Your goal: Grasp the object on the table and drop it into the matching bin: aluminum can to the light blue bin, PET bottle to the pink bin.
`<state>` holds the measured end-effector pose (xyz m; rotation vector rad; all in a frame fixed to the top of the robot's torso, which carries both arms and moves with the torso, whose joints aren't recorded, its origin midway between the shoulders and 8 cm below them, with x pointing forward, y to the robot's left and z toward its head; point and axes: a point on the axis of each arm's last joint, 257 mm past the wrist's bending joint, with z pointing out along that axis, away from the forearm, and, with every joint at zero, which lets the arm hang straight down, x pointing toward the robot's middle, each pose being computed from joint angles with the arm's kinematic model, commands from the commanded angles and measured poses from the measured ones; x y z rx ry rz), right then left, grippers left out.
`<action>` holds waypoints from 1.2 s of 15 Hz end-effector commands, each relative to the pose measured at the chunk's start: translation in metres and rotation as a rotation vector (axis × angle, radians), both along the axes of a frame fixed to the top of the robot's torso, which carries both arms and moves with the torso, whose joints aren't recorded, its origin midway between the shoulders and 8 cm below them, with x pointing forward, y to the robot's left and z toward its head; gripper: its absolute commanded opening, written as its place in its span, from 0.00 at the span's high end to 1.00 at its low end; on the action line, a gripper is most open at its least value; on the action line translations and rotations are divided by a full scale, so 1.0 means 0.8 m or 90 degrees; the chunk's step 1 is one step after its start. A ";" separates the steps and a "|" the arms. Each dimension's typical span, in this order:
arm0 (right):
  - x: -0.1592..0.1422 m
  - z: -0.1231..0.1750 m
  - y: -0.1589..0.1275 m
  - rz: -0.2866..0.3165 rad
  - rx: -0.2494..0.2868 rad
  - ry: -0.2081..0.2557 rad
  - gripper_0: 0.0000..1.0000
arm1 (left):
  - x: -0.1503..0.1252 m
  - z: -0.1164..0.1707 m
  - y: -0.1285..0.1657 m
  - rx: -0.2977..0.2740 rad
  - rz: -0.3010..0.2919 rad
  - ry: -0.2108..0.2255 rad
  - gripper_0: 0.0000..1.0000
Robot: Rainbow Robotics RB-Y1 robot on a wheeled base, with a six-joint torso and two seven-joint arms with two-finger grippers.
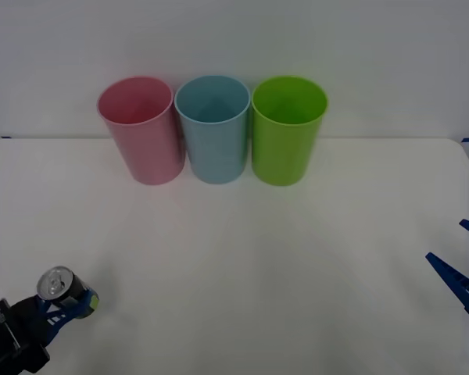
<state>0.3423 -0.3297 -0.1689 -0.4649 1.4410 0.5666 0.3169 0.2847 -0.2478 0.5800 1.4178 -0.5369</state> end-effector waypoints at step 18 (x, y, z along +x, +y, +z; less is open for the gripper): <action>0.000 0.000 0.000 0.000 0.000 0.000 0.00 | 0.153 0.275 -0.115 -0.086 -0.027 -0.108 1.00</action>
